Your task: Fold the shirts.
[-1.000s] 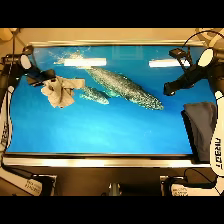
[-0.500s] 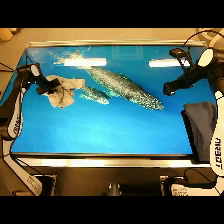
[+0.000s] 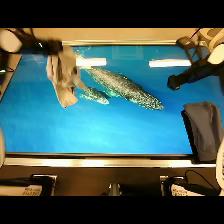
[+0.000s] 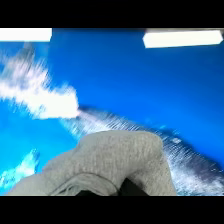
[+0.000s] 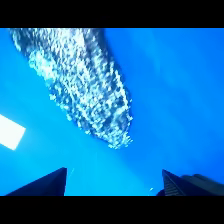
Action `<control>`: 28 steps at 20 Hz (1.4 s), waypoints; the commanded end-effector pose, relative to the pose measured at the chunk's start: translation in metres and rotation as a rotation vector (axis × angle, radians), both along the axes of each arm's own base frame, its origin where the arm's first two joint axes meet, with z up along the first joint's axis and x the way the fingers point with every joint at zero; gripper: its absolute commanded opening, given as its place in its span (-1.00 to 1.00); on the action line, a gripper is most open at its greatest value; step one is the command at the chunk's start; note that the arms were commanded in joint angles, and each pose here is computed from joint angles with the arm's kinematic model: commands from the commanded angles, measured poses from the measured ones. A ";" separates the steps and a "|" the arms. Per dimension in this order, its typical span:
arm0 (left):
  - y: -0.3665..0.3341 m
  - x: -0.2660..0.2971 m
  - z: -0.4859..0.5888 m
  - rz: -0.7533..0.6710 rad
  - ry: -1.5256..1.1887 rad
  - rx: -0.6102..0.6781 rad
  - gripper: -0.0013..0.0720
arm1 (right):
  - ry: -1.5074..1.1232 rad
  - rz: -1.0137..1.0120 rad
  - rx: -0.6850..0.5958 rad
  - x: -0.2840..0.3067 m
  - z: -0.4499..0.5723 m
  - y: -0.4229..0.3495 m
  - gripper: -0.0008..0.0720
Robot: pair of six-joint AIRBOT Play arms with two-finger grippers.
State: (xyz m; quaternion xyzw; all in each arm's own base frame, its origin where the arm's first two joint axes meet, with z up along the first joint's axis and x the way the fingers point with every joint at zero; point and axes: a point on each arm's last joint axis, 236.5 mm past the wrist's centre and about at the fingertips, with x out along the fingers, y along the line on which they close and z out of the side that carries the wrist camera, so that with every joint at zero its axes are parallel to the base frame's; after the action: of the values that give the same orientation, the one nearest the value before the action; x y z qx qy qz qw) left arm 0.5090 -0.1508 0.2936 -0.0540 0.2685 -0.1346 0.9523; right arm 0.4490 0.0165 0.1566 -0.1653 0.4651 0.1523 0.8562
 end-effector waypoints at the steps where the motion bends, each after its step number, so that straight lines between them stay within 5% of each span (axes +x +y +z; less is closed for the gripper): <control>1: -0.048 -0.111 0.149 -0.172 -0.344 -0.101 -0.89 | -0.337 -0.032 -0.072 -0.011 0.105 -0.016 0.70; 4: -0.076 -0.160 0.159 -0.266 -0.349 -0.152 -0.89 | -0.560 -0.048 -0.086 -0.058 0.187 -0.018 0.69; 8: -0.144 -0.154 0.062 -0.384 -0.145 -0.081 -0.89 | -0.640 -0.059 -0.107 -0.119 0.226 -0.021 0.69; 16: -0.319 -0.233 -0.262 -0.678 0.544 0.080 -0.88 | -0.380 -0.080 -0.160 -0.146 0.172 -0.035 0.69; 17: -0.326 -0.246 -0.281 -0.692 0.604 0.077 -0.57 | -0.339 -0.077 -0.160 -0.144 0.163 -0.035 0.69; 18: -0.328 -0.252 -0.288 -0.695 0.641 0.070 0.43 | -0.296 -0.074 -0.160 -0.141 0.153 -0.035 0.69; 19: -0.322 -0.248 -0.283 -0.690 0.650 0.078 0.98 | -0.253 -0.072 -0.159 -0.139 0.142 -0.035 0.69; 21: -0.281 -0.214 -0.254 -0.649 0.605 0.161 0.98 | -0.173 -0.068 -0.152 -0.126 0.120 -0.034 0.69; 25: -0.127 -0.127 -0.179 -0.339 0.473 0.309 0.97 | 0.028 -0.048 -0.122 -0.098 0.050 -0.028 0.68; 28: -0.034 -0.136 -0.231 -0.168 0.730 0.290 0.97 | 0.261 0.025 0.016 -0.102 -0.029 0.007 0.44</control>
State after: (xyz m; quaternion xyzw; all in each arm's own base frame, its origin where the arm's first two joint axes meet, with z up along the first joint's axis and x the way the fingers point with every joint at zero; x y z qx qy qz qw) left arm 0.3795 -0.2754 0.0868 0.0753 0.5357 -0.2338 0.8079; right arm 0.3512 -0.0050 0.1892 -0.1946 0.5038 0.1216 0.8328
